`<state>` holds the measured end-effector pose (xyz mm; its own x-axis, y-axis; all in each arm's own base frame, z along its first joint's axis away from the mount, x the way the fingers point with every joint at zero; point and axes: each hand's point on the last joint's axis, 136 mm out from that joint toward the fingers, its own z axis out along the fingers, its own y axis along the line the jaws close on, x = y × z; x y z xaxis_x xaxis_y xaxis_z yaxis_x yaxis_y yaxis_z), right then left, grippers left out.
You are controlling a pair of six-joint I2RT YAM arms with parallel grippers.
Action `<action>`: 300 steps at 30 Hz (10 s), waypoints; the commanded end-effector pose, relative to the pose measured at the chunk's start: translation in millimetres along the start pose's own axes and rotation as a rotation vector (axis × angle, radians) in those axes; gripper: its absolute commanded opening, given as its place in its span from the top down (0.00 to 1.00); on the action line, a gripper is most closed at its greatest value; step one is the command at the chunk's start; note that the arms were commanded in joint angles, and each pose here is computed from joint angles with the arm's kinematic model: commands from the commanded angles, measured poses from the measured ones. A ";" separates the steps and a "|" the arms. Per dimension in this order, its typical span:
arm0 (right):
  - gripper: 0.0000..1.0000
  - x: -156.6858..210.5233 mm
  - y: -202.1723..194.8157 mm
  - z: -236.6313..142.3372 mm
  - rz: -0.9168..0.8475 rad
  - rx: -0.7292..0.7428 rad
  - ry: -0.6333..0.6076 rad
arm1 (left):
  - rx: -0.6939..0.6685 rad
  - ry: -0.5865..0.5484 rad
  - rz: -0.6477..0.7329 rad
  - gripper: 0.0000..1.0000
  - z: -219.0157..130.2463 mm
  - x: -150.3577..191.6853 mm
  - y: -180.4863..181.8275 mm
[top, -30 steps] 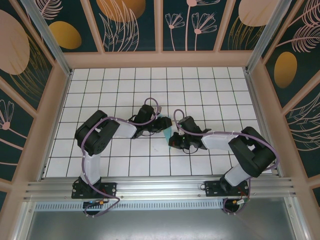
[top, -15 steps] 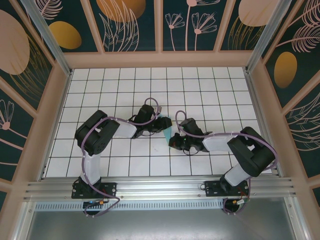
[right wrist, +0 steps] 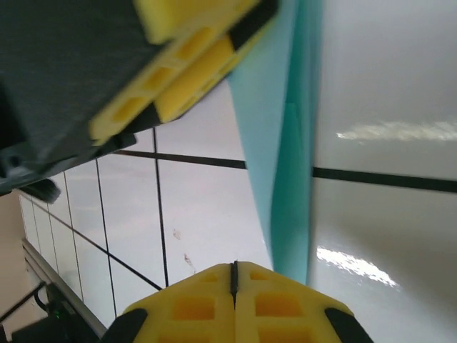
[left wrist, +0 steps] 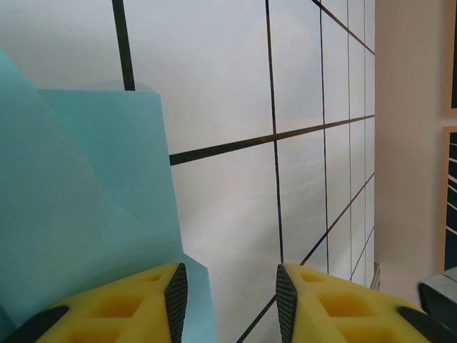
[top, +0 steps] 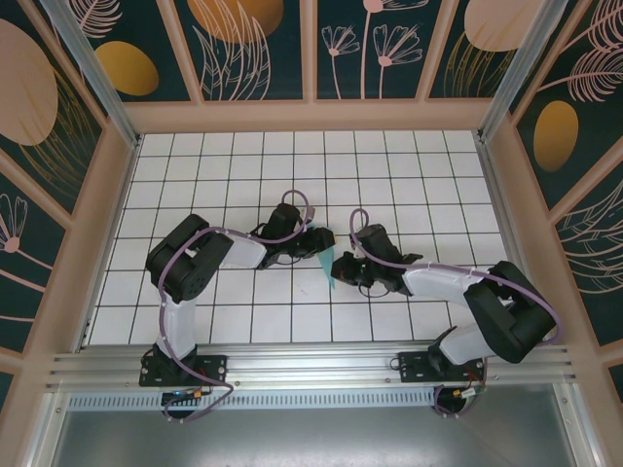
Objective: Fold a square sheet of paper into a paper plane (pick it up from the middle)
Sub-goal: Fold the wing for the fifth time at the center of the table.
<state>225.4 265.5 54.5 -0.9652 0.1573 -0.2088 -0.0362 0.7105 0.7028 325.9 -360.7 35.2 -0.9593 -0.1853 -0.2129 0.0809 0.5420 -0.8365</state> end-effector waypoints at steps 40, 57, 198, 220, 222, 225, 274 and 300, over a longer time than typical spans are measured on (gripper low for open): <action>0.96 47.5 -52.2 17.1 0.084 0.066 0.161 | -0.188 0.080 -0.060 0.62 8.3 25.2 59.1; 0.95 77.8 -80.4 -1.1 0.089 0.155 0.232 | -0.205 0.086 -0.062 0.63 9.6 25.9 62.3; 1.00 36.8 -63.4 34.1 0.026 0.039 0.192 | 0.102 0.011 0.055 0.55 3.8 -25.4 -41.5; 0.91 3.0 -12.9 10.3 -0.025 -0.079 0.062 | -0.117 0.084 0.051 0.54 27.8 -8.4 18.3; 0.91 -3.1 -7.9 7.3 -0.029 -0.085 0.034 | -0.126 0.086 0.055 0.54 26.9 -7.1 21.2; 0.92 -9.3 -3.7 8.6 -0.024 -0.094 0.023 | -0.112 0.087 0.059 0.54 27.1 -7.4 17.9; 0.96 -9.7 -11.7 28.3 -0.009 -0.064 0.063 | -0.137 0.085 0.052 0.60 29.8 -0.9 38.1; 1.00 50.0 -80.9 29.2 0.047 0.089 0.202 | -0.177 -0.008 0.108 0.58 18.8 -49.6 37.7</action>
<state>230.7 267.3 15.7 -0.9778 0.0902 -0.1891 -0.0840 0.6580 0.7483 354.7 -379.9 35.1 -0.9576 -0.0769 -0.2777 0.1793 0.5952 -0.7833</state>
